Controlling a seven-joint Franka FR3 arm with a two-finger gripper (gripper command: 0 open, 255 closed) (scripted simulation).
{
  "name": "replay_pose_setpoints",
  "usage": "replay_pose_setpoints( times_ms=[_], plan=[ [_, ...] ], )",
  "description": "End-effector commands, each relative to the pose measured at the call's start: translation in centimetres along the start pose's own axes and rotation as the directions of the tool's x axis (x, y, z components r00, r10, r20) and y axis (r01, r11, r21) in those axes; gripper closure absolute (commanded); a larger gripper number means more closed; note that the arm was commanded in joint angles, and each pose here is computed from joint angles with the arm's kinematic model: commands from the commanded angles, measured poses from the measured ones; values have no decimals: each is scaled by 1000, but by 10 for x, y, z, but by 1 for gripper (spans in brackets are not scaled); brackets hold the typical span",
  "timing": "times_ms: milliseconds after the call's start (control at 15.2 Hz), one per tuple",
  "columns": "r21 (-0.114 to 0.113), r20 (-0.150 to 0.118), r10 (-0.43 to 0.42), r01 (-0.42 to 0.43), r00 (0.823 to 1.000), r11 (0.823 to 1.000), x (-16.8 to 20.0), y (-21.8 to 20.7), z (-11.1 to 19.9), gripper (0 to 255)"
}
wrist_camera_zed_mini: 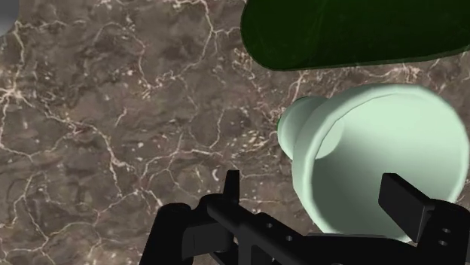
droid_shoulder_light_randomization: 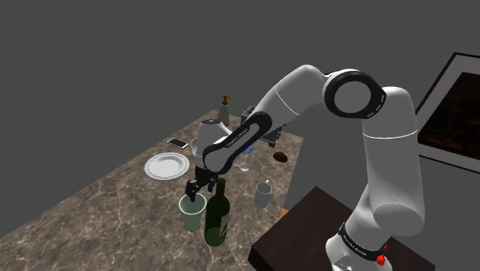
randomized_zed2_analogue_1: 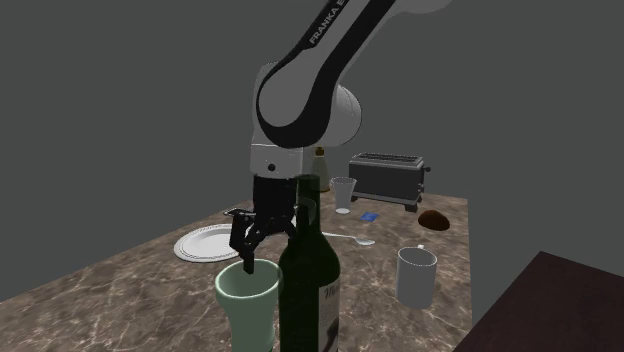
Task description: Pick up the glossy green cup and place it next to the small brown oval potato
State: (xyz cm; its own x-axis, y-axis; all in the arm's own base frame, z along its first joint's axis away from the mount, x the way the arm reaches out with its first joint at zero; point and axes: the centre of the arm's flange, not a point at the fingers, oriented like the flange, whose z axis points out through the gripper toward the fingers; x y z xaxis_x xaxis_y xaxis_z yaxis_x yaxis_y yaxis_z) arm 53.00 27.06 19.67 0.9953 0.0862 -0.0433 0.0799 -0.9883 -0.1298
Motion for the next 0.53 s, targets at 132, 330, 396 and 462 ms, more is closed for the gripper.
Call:
replay_pose_setpoints(
  times_ms=[132,330,396,462],
  plan=[
    [0,0,0,0,1000,1000,1,0,22,0],
    [0,0,0,0,1000,1000,1,0,25,0],
    [0,0,0,0,1000,1000,1,0,25,0],
    [0,0,0,0,1000,1000,1,0,25,0]
  ],
)
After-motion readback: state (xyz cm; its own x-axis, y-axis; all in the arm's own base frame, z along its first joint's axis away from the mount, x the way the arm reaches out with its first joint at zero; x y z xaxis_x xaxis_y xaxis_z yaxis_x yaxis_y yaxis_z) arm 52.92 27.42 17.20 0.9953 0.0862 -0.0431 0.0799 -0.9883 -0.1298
